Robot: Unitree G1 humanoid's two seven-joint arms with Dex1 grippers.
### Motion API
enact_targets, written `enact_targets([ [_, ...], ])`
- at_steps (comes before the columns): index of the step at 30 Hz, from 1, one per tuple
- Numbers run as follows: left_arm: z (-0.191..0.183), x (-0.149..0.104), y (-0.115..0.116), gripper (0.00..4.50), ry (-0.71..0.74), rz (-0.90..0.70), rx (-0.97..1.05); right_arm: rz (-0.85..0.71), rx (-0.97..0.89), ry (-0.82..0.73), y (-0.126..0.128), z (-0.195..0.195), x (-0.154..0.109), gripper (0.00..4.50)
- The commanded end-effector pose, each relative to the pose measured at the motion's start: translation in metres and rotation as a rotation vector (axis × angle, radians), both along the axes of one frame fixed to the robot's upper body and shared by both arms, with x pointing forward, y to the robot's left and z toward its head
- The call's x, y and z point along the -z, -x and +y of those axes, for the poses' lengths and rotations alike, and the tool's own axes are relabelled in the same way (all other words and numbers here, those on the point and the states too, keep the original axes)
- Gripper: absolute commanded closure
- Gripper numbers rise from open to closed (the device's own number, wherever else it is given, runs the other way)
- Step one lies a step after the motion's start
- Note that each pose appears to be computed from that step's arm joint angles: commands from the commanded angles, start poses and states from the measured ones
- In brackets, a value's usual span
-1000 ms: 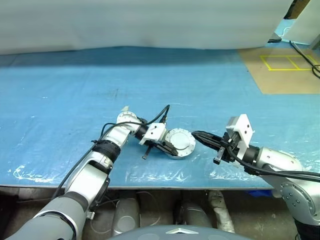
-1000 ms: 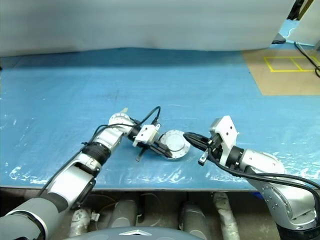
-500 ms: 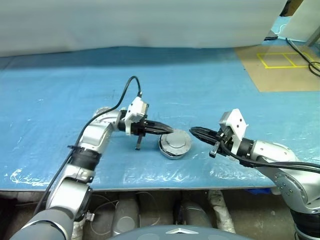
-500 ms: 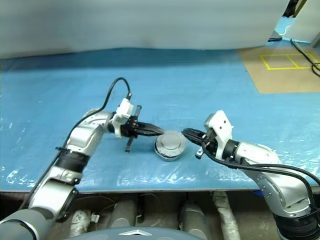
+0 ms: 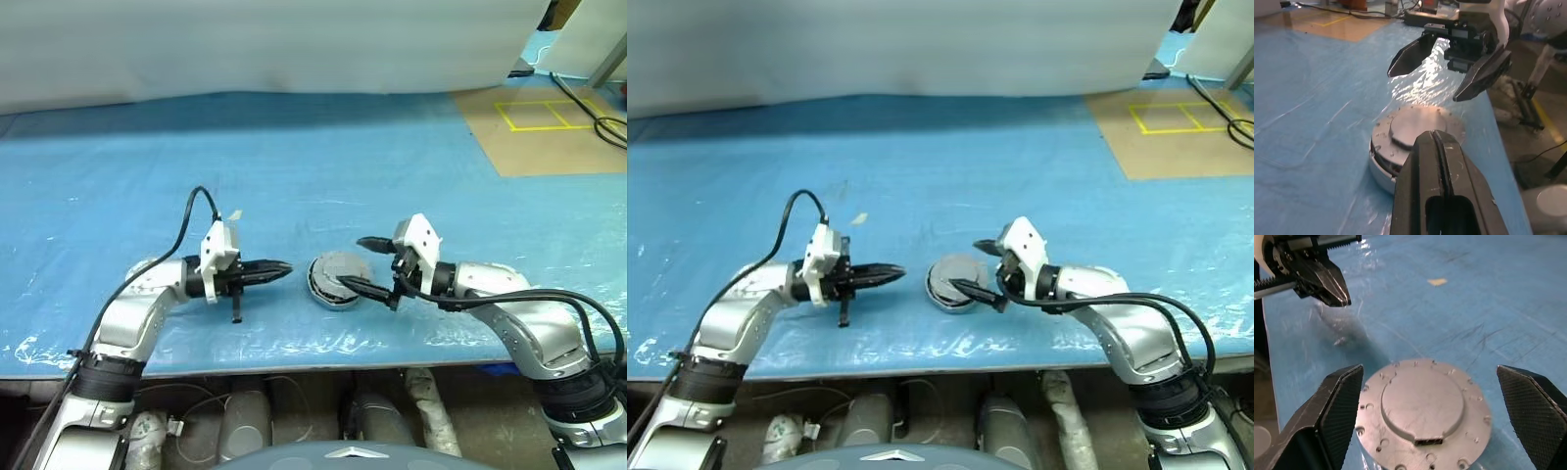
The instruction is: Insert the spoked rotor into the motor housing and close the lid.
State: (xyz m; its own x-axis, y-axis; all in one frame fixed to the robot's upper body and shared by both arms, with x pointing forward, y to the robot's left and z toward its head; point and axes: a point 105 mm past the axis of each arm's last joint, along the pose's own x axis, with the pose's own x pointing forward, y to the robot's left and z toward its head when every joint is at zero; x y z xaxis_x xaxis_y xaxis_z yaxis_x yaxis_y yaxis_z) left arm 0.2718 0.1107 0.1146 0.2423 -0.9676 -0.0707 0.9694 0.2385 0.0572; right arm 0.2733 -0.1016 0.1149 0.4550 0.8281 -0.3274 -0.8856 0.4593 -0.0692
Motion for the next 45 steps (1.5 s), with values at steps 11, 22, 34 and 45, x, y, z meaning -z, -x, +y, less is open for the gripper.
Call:
enact_targets([
  [11,0.008,-0.007,0.007,4.5,0.022,-0.174,-0.055,-0.114,-0.079,0.148,-0.011,0.005,0.028,0.03],
  [22,-0.001,-0.021,0.003,4.5,0.041,-0.204,-0.082,-0.17,-0.109,0.108,-0.014,0.013,0.009,1.55],
  [34,-0.007,-0.016,0.003,4.5,0.034,-0.201,-0.095,-0.112,-0.098,0.038,-0.019,0.031,0.0,1.55],
  [45,0.007,-0.007,0.001,4.5,0.003,-0.201,-0.106,-0.063,-0.03,0.141,-0.031,0.019,0.052,1.55],
])
